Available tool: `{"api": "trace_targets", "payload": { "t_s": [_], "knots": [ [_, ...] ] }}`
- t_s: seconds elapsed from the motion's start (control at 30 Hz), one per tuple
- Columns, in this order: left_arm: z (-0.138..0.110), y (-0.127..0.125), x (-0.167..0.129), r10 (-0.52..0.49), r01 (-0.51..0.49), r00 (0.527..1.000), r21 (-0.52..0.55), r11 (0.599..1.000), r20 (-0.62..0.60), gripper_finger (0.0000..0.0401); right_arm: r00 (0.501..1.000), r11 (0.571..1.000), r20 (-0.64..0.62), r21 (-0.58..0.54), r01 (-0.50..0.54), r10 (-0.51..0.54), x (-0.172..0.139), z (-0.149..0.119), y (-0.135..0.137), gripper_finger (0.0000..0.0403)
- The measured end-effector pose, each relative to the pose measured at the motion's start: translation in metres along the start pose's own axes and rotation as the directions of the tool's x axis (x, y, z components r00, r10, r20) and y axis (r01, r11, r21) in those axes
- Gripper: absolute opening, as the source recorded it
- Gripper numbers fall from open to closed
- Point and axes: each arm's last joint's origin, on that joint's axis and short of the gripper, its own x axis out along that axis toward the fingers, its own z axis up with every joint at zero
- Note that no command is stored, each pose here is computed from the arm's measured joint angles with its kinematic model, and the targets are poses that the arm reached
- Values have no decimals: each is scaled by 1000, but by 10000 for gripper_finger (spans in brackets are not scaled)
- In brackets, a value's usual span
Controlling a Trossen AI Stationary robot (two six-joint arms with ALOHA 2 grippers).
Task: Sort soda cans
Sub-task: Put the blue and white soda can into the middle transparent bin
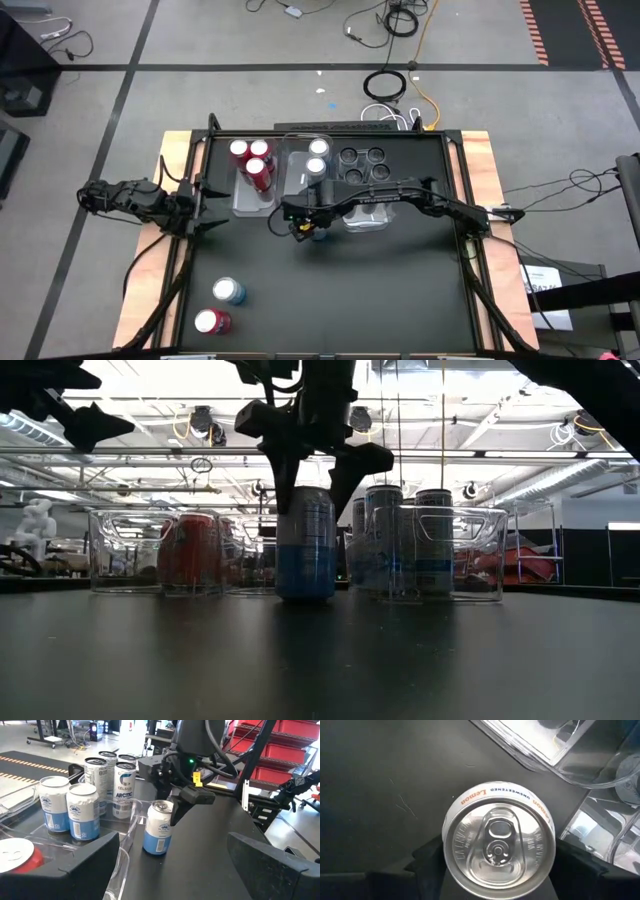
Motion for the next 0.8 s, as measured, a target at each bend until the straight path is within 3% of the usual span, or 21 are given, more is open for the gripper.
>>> {"api": "trace_targets", "payload": {
  "t_s": [0.27, 0.5, 0.7, 0.8],
  "knots": [
    [0, 0, 0, 0, 0, 1000, 0, 1000, 0, 377, 999, 999, -19, -37, -34, 33, -10, -5, 3, 271],
    [0, 0, 0, 0, 0, 1000, 1, 1000, -1, 377, 978, 973, 80, -145, -178, 191, -77, -12, 2, 275],
    [0, 0, 0, -1, 1, 1000, 1, 1000, 0, 377, 927, 956, 271, -210, -206, 259, -115, 10, -16, 279],
    [0, 0, 0, 0, 0, 1000, 3, 1000, 0, 377, 899, 946, 325, -233, -223, 292, -120, 30, -24, 279]
  ]
}}
